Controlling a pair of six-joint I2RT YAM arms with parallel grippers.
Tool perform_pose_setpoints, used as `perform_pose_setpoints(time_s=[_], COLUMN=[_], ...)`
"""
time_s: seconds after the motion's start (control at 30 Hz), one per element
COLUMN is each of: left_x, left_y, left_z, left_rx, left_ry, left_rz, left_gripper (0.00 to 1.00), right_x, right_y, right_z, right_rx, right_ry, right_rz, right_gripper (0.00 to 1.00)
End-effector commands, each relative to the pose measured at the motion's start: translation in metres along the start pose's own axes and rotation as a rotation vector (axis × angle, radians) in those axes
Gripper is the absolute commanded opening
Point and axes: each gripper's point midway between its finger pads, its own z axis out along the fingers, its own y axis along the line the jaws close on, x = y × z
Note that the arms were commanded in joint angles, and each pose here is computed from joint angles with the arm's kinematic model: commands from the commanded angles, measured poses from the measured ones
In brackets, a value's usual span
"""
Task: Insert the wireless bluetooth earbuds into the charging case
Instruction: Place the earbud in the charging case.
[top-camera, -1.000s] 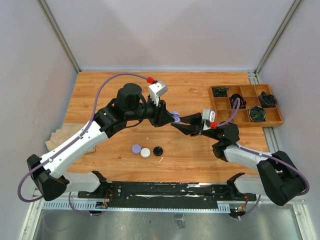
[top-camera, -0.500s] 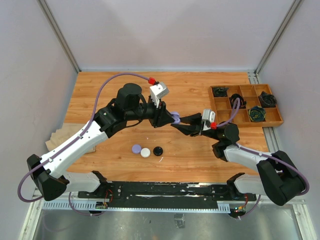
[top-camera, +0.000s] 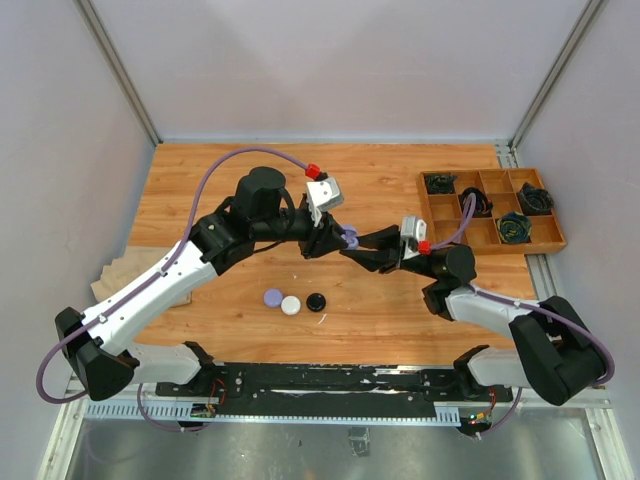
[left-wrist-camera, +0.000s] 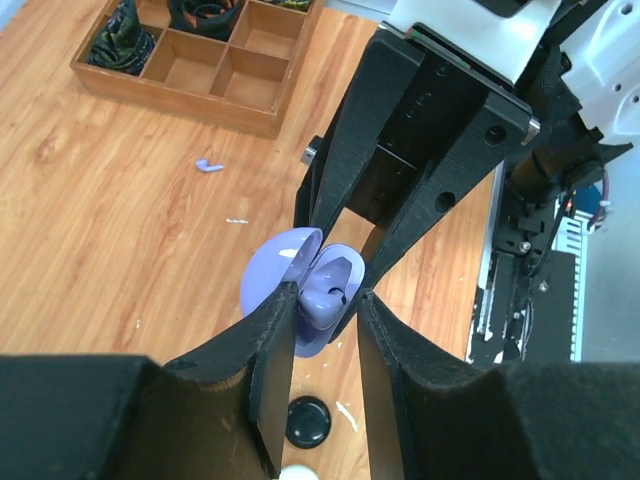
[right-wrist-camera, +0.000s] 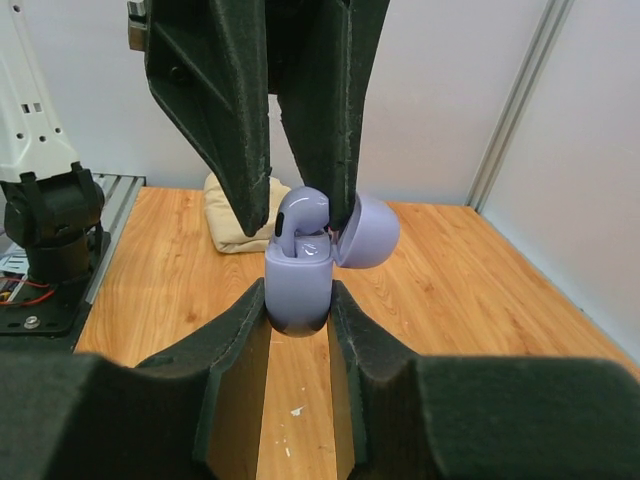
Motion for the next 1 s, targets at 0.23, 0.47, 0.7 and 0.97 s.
perform_pose_setpoints(time_s=[0.23,0.47,0.7,0.97], left_x=[-0.016,-0.013,-0.019,-0.029], left_y=[-0.014,-0.02,-0.023,-0.008], left_z=[0.006,0.008,0.005,-0.012], left_rx=[0.121,0.161,0.158,-0.017], left_ry=[-0.096,-0.097,-0.134,-0.255], left_rz=[0.221,0.221,0.196,0.08], left_gripper=[0.39,0.41,0.48,0.55], right_x=[-0.011,-0.01,-0.008,-0.009], right_y=[0.008,0.008,0.004,-0.004], right_z=[0.007,0.007,0.007,0.005], right_rx=[-0.093,-0.092,-0.073,-0.029], right_ry=[-0.025,-0.022,-0.021,-0.026], right_rz=[-0.018,-0.012,-0.001,0.014], right_gripper=[0.01,0.01,0.01,0.01])
